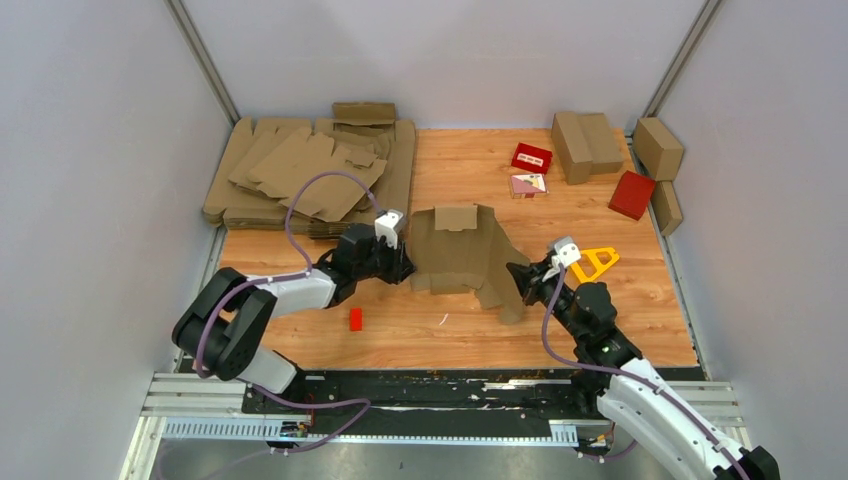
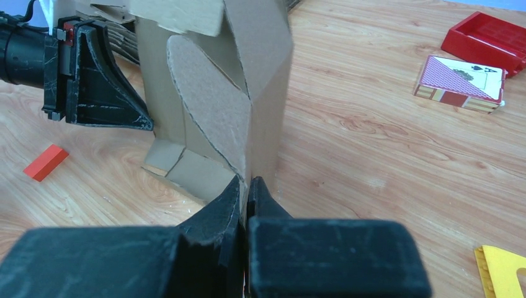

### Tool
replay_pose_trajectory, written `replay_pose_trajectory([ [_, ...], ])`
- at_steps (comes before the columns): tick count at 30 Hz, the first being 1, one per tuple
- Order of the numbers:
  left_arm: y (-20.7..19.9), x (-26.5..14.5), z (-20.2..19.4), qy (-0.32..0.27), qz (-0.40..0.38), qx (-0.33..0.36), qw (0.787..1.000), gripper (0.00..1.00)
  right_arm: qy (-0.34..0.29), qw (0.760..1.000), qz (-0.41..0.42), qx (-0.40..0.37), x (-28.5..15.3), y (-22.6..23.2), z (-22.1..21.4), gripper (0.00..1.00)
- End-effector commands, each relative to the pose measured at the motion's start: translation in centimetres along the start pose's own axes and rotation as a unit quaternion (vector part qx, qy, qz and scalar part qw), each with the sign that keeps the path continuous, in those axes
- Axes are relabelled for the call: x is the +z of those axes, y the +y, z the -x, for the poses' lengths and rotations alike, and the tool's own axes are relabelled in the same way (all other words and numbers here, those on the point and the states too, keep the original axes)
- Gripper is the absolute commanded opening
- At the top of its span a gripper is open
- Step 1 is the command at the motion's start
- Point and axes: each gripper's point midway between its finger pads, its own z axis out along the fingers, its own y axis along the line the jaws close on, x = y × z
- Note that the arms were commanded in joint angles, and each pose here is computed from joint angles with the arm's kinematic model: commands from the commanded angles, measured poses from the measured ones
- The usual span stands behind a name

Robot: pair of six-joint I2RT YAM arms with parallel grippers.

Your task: Fold the paper box

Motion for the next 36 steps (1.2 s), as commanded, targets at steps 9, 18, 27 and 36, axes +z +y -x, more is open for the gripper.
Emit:
replay_pose_trajectory([
  [9,-3.5,-2.4,4.8,-0.101,-0.069,0.03,0.992,0.05,-0.007,1.0,0.027,0.01,0.5,1.0,0.1,0.02],
  [18,-4.2,-3.7,5.9,-0.126,-0.076,0.025,0.989,0.0,0.012,0.999,-0.025,0.027,0.6,-0.8,-1.0,0.18],
  [27,-4.3,-3.2,4.9,-0.113,-0.087,0.019,0.99,0.0,0.079,0.993,-0.068,0.064,2.2,-2.0,-4.6,0.62],
  [36,-1.8,-2.0,3.3,-0.067,-0.029,-0.003,0.997,0.13,0.098,0.991,-0.067,0.065,2.9,-2.1,-5.8,0.2],
])
